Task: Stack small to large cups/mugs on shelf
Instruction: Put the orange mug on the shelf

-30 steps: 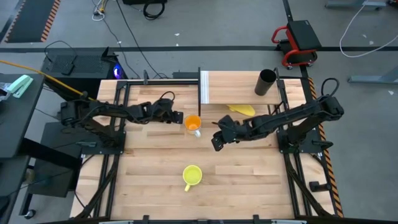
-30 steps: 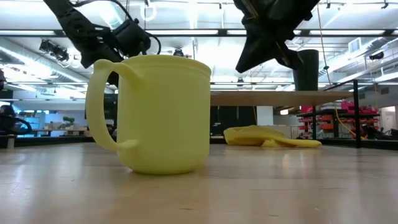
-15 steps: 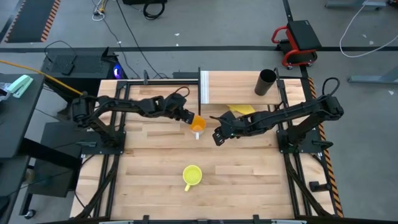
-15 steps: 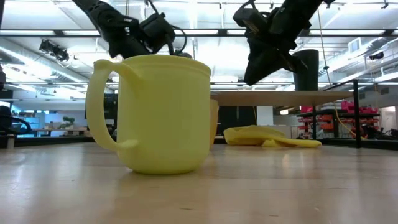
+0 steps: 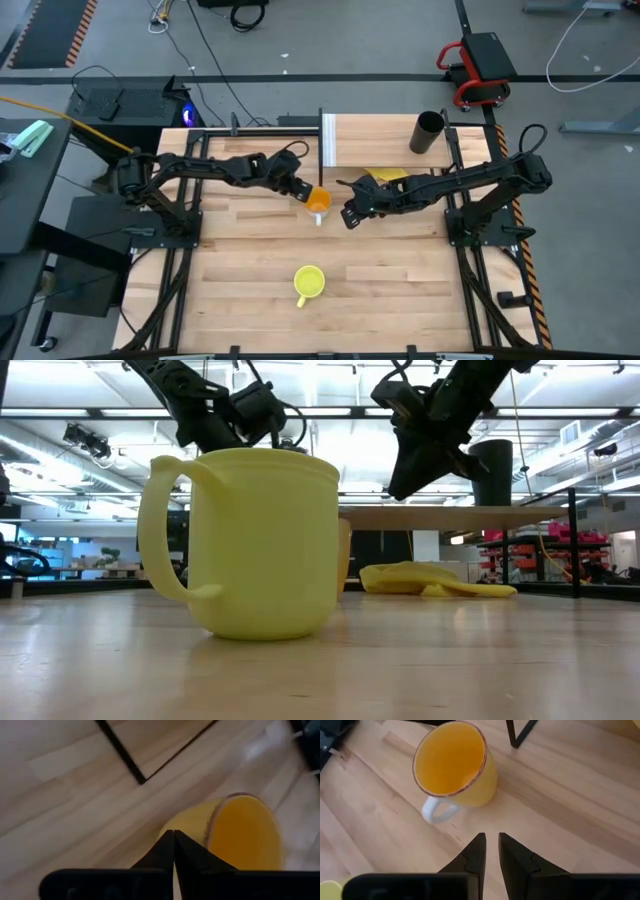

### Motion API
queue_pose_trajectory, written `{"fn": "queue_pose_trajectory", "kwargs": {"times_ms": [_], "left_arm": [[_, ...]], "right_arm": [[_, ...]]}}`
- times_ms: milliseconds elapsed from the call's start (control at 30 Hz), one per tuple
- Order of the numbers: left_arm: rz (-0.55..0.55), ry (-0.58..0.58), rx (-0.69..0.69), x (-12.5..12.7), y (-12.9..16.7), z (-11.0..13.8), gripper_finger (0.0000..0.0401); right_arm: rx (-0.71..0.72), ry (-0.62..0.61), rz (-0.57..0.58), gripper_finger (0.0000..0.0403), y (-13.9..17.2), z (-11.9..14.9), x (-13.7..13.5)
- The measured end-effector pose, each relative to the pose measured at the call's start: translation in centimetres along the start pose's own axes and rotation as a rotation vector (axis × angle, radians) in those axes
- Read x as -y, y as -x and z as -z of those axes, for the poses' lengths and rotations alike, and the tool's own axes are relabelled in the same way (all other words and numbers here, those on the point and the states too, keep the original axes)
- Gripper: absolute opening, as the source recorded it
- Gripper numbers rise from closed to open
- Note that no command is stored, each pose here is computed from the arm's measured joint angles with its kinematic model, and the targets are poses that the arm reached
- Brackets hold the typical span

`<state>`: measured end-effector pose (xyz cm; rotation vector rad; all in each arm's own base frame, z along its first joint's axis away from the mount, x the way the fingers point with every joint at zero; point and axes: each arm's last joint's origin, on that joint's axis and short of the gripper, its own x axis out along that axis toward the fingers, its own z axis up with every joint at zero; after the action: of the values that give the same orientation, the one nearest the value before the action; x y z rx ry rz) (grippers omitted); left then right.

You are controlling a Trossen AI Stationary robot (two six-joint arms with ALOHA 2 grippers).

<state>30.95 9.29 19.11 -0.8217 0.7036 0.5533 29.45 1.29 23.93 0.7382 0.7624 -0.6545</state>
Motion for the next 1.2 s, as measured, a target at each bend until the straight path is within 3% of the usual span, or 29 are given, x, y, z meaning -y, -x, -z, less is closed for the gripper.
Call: {"fn": "queue_pose_trajectory", "kwargs": {"times_ms": [133, 433, 767, 1000, 1200], "left_arm": [[-0.019, -0.002, -0.021, 0.0, 0.0, 0.3, 0.0029], [0.005, -0.007, -0.043, 1.1, -0.6, 1.5, 0.0007], [0.075, 0.024, 0.002, 2.1, -1.7, 1.7, 0.0023], [0.116, 0.022, 0.004, 2.6, -2.4, 2.0, 0.0007], [0.130, 0.027, -0.009, 3.0, -2.5, 2.4, 0.0025]], "right_arm": [[0.003, -0.004, -0.002, 0.0060, 0.0, -0.1, 0.0], [0.031, 0.010, -0.025, 0.0063, -0.2, -0.7, 0.0], [0.032, 0.000, -0.027, 0.0102, -0.3, -1.3, 0.3], [0.028, -0.044, -0.028, 0.0124, -0.3, -1.3, 0.3], [0.020, -0.103, -0.019, 0.0127, -0.3, -1.2, 0.4]]}}
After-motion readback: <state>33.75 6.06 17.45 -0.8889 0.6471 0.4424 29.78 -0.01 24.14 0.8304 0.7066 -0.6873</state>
